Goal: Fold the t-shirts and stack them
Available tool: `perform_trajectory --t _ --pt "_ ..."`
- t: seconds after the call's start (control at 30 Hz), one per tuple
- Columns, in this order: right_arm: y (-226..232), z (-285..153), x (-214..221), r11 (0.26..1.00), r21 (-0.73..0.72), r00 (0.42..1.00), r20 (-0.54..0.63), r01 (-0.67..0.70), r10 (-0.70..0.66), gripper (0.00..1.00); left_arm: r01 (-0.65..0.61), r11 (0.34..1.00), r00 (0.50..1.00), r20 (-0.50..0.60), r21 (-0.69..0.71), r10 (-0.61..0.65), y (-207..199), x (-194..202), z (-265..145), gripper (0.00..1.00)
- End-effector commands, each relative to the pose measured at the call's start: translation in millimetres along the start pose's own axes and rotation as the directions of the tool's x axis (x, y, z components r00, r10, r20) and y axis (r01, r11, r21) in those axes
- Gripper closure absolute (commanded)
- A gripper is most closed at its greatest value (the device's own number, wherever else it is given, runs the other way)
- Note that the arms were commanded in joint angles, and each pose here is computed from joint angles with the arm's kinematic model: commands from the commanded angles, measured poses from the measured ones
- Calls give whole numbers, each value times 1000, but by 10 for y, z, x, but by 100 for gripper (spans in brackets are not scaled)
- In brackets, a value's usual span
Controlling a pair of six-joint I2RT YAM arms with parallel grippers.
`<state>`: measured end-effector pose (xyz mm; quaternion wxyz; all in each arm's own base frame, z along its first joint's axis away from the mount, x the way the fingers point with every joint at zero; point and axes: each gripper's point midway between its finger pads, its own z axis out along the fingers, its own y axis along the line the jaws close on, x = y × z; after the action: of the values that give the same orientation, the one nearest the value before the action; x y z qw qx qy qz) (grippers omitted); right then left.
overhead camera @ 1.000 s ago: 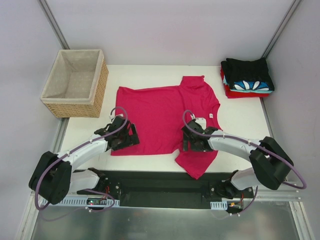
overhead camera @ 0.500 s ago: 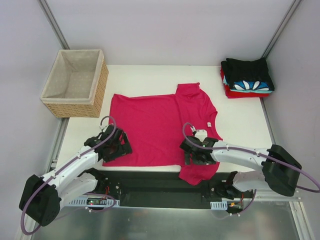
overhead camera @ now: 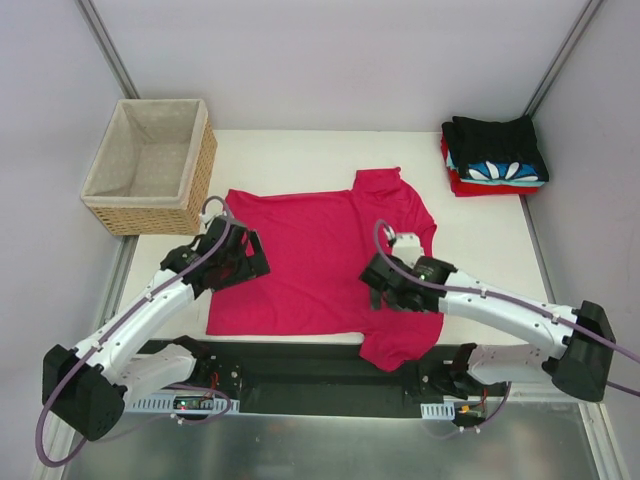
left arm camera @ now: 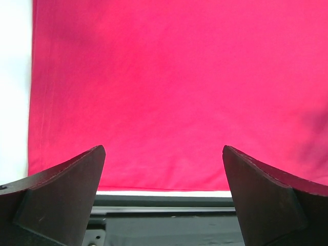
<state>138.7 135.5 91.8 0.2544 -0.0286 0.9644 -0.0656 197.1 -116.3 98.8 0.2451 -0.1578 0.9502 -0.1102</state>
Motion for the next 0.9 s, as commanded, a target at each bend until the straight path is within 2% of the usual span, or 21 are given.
perform_trajectory --t 0.0,0.03,0.07,0.1,0.13,0.2,0.27,0.3,0.37,0.4,0.47,0.5,0.57,0.6,0.67,0.87 --pt "142 -285 -862 999 32 977 210 40 -45 3 -85 995 992 103 59 78 -300 -411 -266 1" --pt "208 -347 -1074 997 16 966 247 79 -81 4 -96 993 990 114 71 87 -389 -502 -302 1" --pt "169 -262 -1237 999 24 968 246 45 -50 4 -100 992 989 114 74 92 -427 -533 -306 1" --pt "308 -244 -1419 998 -53 962 272 22 -6 4 -109 991 988 114 81 99 -475 -561 -314 1" --pt "315 -220 -1565 997 -69 954 298 46 -24 4 -116 990 989 107 83 107 -534 -595 -297 1" --pt "317 -83 -1929 992 -123 935 350 -14 56 4 -124 988 988 100 93 115 -604 -591 -279 1" --pt "184 38 -2259 987 -148 925 362 -63 114 3 -134 986 988 88 94 126 -642 -544 -233 1" --pt "320 159 -2393 978 -204 926 357 -51 123 3 -137 986 988 80 98 129 -659 -522 -210 1" --pt "245 346 -2667 975 -214 924 358 -57 133 3 -140 985 989 65 96 134 -659 -475 -160 1" --pt "404 294 -2903 949 -314 913 375 -35 158 3 -142 985 989 64 96 136 -658 -465 -147 1" --pt "487 672 -3077 926 -374 929 320 -56 186 3 -144 985 989 56 98 139 -665 -441 -102 1" --pt "707 613 -3314 862 -505 918 324 -35 227 3 -141 985 989 51 99 136 -669 -433 -89 1" --pt "885 899 -3405 792 -608 932 255 -53 258 3 -147 984 989 42 104 143 -694 -416 -58 1" --pt "931 835 -3644 765 -643 910 288 -48 299 3 -151 982 988 43 110 147 -714 -421 -58 1" --pt "1020 1063 -3705 761 -647 917 269 -54 294 3 -157 982 987 39 107 154 -715 -413 -36 1" --pt "1080 1304 -4038 724 -686 907 253 -77 337 3 -169 983 986 27 79 167 -687 -407 51 1"
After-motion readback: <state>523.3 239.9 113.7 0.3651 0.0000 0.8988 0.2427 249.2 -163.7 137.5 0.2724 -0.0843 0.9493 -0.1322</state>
